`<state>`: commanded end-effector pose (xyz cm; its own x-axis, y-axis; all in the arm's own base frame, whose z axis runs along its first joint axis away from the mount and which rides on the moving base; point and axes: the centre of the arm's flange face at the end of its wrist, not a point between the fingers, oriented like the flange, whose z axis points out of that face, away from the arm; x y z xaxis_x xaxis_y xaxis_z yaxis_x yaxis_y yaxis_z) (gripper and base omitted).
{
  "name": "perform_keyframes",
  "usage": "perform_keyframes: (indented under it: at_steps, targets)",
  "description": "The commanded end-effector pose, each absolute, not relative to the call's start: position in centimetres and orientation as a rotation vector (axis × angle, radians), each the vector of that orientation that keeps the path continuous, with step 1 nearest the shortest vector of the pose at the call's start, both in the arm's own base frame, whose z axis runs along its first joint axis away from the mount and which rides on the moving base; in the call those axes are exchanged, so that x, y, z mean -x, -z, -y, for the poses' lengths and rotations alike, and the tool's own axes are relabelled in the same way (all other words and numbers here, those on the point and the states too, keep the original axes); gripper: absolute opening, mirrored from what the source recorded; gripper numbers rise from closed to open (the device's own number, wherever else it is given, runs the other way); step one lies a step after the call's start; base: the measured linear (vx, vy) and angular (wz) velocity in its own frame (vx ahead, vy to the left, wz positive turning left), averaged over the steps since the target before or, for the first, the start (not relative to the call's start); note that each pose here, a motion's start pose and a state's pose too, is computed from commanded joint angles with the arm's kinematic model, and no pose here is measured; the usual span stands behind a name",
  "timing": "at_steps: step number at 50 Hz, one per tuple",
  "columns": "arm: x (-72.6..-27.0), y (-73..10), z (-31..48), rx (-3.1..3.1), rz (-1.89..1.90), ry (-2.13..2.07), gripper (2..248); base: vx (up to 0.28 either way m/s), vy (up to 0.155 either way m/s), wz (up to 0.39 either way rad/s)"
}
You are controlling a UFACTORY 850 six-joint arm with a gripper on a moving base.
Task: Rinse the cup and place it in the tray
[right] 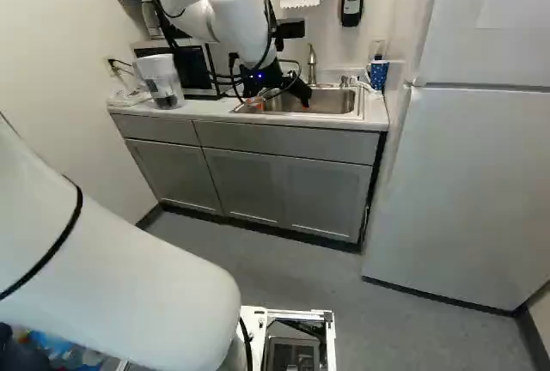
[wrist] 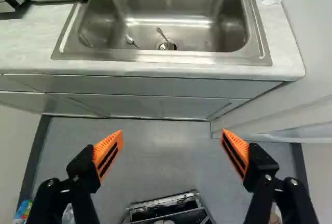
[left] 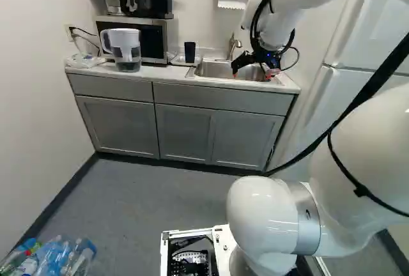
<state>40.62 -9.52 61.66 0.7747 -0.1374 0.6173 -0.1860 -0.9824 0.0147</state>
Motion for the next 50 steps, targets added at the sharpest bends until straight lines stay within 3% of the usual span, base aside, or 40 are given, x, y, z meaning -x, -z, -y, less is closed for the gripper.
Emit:
perform_keyframes:
  at_steps: [50]
  targets:
    - [-40.6,-59.9,9.0,-2.871,0.249,-1.043,247,0.002,0.0,0.0]
